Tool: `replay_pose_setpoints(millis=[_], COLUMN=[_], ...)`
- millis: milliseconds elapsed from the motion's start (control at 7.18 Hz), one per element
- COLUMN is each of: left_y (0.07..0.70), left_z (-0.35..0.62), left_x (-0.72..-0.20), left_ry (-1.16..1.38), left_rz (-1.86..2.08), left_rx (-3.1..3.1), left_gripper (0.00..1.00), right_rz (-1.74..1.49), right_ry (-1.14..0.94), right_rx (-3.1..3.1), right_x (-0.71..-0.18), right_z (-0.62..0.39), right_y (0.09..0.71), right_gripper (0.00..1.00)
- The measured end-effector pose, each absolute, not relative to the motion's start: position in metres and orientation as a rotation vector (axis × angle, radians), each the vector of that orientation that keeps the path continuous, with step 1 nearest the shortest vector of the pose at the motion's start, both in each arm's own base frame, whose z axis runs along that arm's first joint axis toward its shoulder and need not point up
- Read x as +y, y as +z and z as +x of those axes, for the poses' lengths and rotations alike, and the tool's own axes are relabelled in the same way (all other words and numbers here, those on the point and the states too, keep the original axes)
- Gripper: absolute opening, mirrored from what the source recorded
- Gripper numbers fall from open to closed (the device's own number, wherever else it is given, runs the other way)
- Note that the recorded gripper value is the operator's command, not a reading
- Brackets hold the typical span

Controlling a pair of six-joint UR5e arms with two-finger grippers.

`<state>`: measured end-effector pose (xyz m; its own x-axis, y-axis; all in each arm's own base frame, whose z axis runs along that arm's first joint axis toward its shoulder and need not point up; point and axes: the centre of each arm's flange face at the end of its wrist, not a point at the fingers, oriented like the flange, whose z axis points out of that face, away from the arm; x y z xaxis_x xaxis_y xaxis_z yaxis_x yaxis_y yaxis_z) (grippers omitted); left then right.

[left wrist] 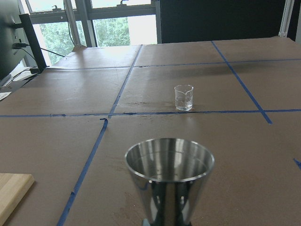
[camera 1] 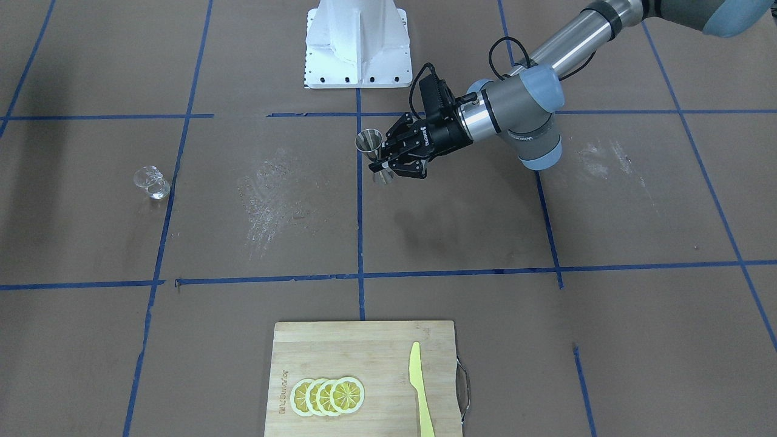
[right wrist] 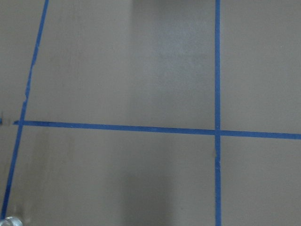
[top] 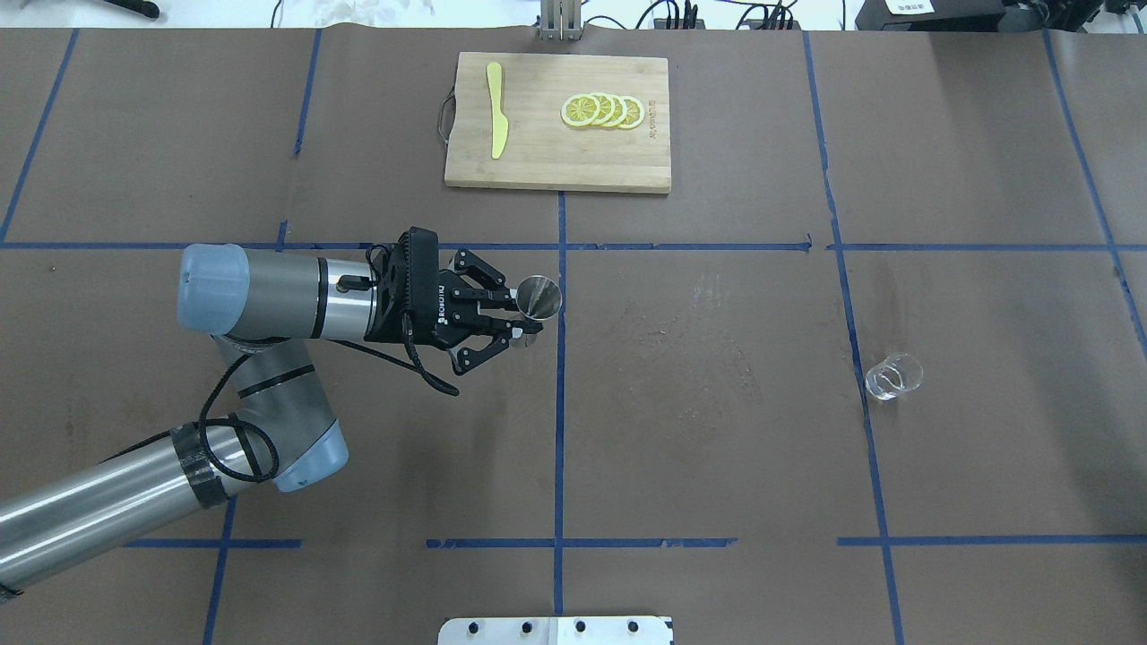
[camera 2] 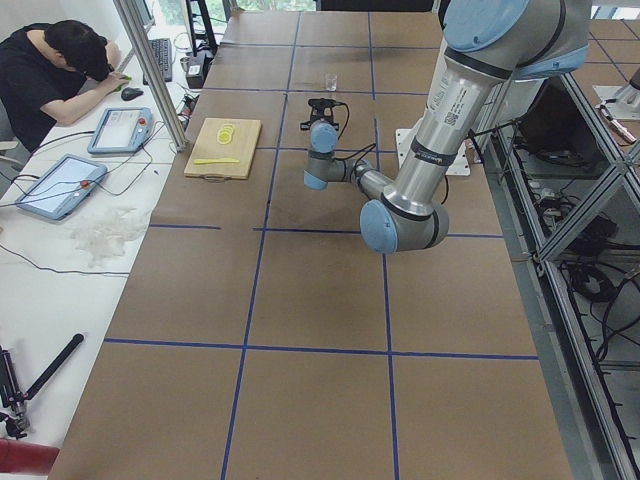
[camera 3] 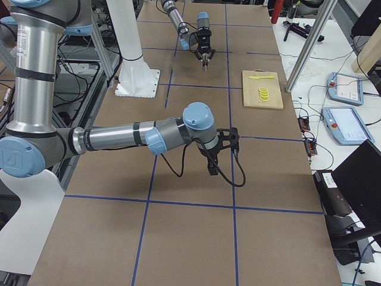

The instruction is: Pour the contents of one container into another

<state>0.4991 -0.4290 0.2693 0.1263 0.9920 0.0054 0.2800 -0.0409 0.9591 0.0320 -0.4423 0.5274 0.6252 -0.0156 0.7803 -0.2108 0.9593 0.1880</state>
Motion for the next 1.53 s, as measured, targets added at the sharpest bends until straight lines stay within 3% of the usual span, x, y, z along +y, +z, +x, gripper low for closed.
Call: replay_pose_setpoints(millis=[697,1533], left_y=[0.273,0.276], left_z=[0.499,0.497], left_x=[-0.429,-0.429], left_ry=[0.966,0.946], left_rz=[1.494,1.505], left_rx=[1.295,1.282], left_gripper=[0.00,0.00], right_rz=[0.341,0.727], right_ry=[0.303,0.459], right_rx=[-0.928,-0.777], right_x=[-0.404,-0.303], right_z=[-0.125,-0.303], right_y=[0.428,0.437], right_gripper=[1.00,1.00])
